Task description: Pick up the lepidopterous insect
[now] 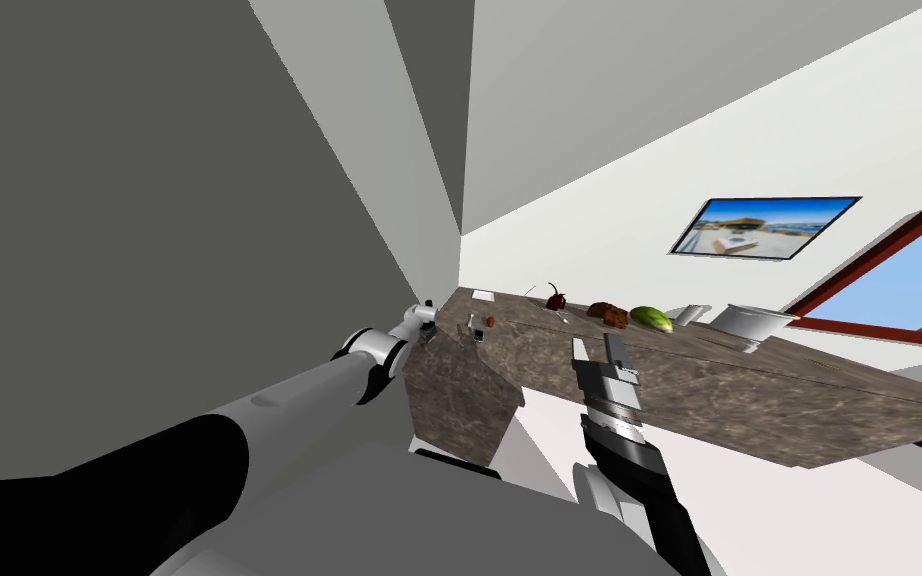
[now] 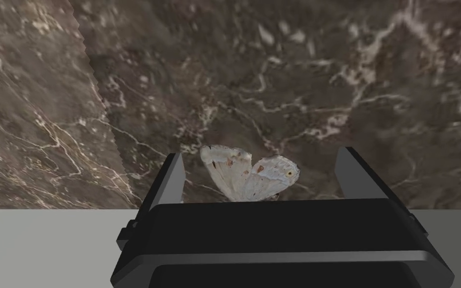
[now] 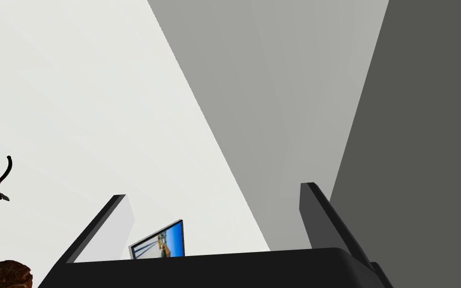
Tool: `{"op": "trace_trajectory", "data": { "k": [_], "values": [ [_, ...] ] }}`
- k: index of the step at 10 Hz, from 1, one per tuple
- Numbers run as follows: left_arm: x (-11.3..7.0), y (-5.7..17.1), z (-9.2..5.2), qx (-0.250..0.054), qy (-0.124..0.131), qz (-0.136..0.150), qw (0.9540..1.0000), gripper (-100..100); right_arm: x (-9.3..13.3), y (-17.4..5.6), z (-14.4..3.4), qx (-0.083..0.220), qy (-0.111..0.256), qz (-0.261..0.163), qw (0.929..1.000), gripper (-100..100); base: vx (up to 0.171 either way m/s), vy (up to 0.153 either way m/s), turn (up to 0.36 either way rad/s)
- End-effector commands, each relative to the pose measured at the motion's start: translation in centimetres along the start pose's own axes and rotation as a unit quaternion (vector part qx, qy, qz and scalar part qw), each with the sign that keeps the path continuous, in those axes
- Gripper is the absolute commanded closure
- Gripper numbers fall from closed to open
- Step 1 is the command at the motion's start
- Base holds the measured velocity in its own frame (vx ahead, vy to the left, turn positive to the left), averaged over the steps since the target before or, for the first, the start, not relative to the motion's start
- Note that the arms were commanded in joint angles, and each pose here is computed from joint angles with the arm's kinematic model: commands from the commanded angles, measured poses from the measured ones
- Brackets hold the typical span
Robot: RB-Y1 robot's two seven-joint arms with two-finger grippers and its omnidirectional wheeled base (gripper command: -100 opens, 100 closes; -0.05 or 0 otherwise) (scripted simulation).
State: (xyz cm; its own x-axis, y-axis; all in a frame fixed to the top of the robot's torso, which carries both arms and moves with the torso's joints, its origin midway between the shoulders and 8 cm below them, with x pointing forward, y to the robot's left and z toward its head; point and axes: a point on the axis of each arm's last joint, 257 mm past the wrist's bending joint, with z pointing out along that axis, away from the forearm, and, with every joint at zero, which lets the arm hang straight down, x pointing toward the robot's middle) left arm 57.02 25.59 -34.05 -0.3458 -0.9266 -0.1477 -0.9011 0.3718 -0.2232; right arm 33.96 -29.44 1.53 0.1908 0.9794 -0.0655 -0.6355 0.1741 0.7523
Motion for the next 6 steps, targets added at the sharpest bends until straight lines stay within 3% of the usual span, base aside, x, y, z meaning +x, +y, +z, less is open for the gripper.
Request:
{"op": "trace_trajectory", "data": {
  "k": [1, 5, 6],
  "values": [
    [0.0, 0.0, 0.0, 0.0, 0.0, 0.0, 1.0, 100, 0.0, 0.0, 0.0, 0.0, 0.0, 0.0, 1.0, 0, 0.0, 0.0, 0.0],
    [-0.02, 0.01, 0.0, 0.0, 0.0, -0.001, 1.0, 100, 0.0, 0.0, 0.0, 0.0, 0.0, 0.0, 1.0, 0, 0.0, 0.0, 0.0],
    [-0.01, 0.01, 0.0, 0.0, 0.0, 0.0, 1.0, 0, 0.0, 0.0, 0.0, 0.0, 0.0, 0.0, 1.0, 0, 0.0, 0.0, 0.0]
  ]
}}
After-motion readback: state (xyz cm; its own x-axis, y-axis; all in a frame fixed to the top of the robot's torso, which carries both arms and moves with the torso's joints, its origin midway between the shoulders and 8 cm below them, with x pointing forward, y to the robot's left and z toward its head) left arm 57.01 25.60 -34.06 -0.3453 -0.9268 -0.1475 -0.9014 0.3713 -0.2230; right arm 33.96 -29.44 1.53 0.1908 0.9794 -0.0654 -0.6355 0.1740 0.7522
